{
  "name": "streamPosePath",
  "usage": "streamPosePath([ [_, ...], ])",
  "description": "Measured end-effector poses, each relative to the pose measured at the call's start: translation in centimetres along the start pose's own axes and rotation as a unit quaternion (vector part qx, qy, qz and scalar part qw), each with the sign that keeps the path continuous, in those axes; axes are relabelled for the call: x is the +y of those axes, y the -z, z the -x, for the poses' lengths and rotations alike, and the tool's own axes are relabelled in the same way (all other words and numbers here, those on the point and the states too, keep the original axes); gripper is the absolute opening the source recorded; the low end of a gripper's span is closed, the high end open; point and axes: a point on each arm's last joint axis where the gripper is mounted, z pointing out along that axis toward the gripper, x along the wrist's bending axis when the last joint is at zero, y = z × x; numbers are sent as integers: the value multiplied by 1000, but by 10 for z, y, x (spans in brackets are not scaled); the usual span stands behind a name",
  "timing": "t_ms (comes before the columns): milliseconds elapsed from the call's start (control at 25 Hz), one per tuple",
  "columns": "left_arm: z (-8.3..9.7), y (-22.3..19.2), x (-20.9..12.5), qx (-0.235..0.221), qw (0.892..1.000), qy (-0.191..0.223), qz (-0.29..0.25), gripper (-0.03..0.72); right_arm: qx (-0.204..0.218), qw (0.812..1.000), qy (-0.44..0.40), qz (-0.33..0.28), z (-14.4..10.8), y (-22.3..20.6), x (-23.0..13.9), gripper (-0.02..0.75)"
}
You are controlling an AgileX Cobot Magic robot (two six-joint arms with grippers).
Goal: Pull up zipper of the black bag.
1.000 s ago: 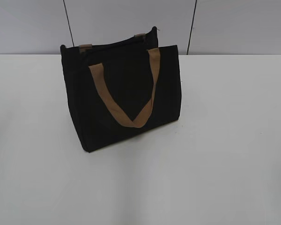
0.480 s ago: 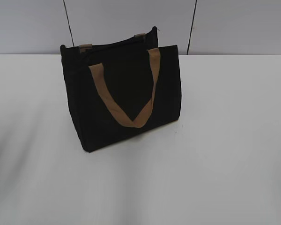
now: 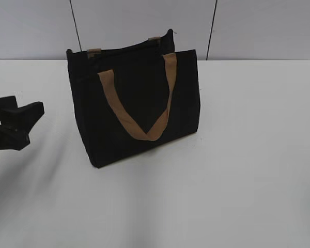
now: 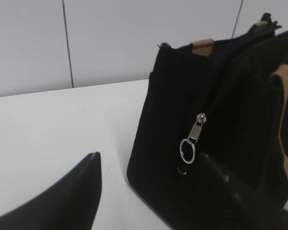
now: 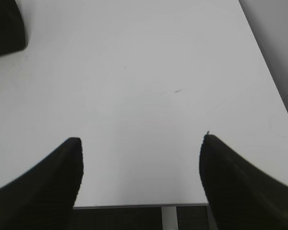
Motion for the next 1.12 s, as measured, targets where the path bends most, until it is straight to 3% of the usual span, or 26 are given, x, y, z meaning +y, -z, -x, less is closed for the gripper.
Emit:
streamPosePath([
  [760, 7, -95, -61, -86, 991, -24, -101, 468, 0, 1000, 0, 0, 0, 0, 0, 574],
  [1120, 11, -116, -66, -118, 989, -37, -81, 450, 0, 1000, 0, 0, 0, 0, 0, 574],
])
